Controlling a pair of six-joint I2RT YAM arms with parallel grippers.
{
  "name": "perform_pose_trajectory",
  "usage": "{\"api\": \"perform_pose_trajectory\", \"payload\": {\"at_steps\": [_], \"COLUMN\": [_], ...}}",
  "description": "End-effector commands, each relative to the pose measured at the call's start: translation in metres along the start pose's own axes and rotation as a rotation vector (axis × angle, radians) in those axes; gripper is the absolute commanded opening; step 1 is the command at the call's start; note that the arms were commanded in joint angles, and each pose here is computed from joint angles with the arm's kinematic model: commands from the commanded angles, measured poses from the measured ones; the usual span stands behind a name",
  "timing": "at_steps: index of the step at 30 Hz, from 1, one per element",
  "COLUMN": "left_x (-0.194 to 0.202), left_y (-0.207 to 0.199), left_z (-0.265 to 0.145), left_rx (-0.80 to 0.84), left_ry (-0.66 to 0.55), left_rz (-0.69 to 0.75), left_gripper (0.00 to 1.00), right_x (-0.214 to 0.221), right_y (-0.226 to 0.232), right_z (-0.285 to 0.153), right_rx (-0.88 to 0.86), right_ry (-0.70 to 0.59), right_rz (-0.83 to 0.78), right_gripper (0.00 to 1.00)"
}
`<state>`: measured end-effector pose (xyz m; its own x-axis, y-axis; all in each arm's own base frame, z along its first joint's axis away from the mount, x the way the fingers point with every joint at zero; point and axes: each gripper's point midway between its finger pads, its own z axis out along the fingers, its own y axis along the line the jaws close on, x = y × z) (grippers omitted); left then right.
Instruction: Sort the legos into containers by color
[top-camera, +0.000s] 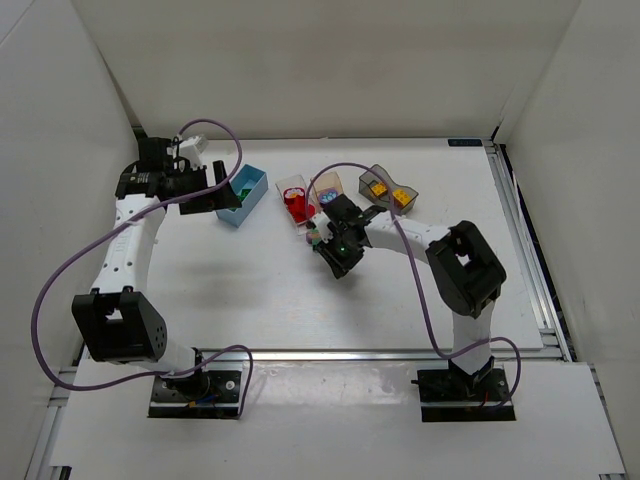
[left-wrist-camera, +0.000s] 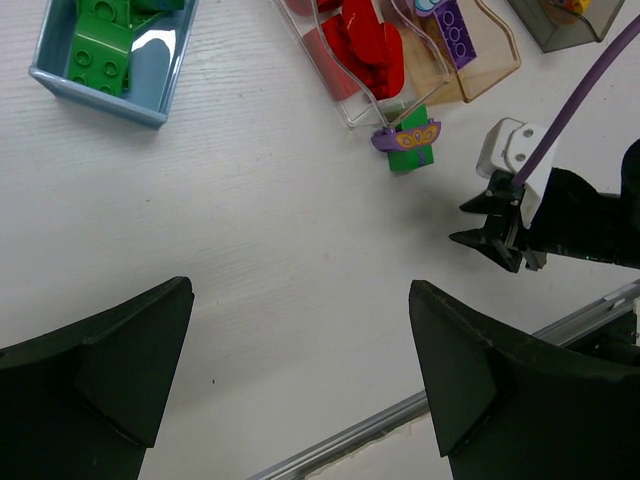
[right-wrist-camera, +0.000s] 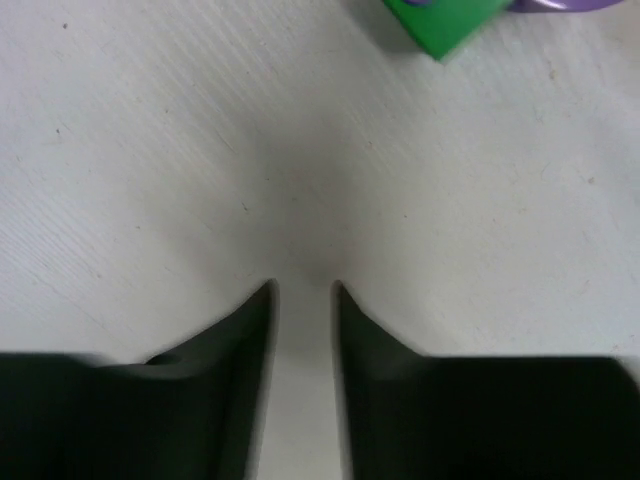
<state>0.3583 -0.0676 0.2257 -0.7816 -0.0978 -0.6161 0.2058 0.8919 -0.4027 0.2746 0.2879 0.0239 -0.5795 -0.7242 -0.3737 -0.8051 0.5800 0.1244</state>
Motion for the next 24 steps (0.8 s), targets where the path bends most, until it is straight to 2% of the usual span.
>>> {"api": "perform_pose_trajectory", "payload": {"at_steps": [1,2,4,7,11,14,18,21,22,24], "left_x": [-0.007,-0.006,-0.007,-0.004,0.008,0.018,0.027,0.028,0.027,0.025], "left_y": [-0.011,-0.013,-0.015,-0.024,-0.028,-0.034,-0.039,-0.041,-0.041,-0.041], "left_z": [-0.004,-0.004,-0.006,-0.007,-0.002,0.000,0.001,0.000,0.000,0.001], "left_rx": [0.054,0.060,0.073,0.130,0.171,0.197,0.219,0.229,0.226,0.228], "left_ry": [-0.027,-0.027,-0.030,-0.024,0.010,0.026,0.038,0.036,0.035,0.030], "left_rz": [0.017,0.020,0.029,0.057,0.041,0.058,0.095,0.108,0.109,0.117], "left_gripper": [0.99,0.99,0.99,0.99,0.99,0.99,0.99,0.99,0.99,0.99], "right_x": [-0.012,-0.014,-0.019,-0.032,-0.049,-0.062,-0.072,-0.079,-0.082,-0.082], "right_y": [-0.006,-0.007,-0.011,-0.017,-0.022,-0.027,-0.026,-0.042,-0.039,-0.047], "right_z": [-0.012,-0.016,-0.029,-0.054,-0.070,-0.076,-0.067,-0.064,-0.066,-0.064], "right_rx": [0.025,0.038,0.075,0.111,0.109,0.041,-0.086,-0.108,-0.154,-0.211], "right_ry": [-0.059,-0.070,-0.099,-0.182,-0.301,-0.397,-0.434,-0.479,-0.506,-0.503], "right_rz": [-0.015,-0.016,-0.024,-0.046,-0.150,-0.197,-0.300,-0.378,-0.445,-0.455], "right_gripper": [0.50,0.58,0.66,0.71,0.73,0.73,0.70,0.67,0.66,0.65]}}
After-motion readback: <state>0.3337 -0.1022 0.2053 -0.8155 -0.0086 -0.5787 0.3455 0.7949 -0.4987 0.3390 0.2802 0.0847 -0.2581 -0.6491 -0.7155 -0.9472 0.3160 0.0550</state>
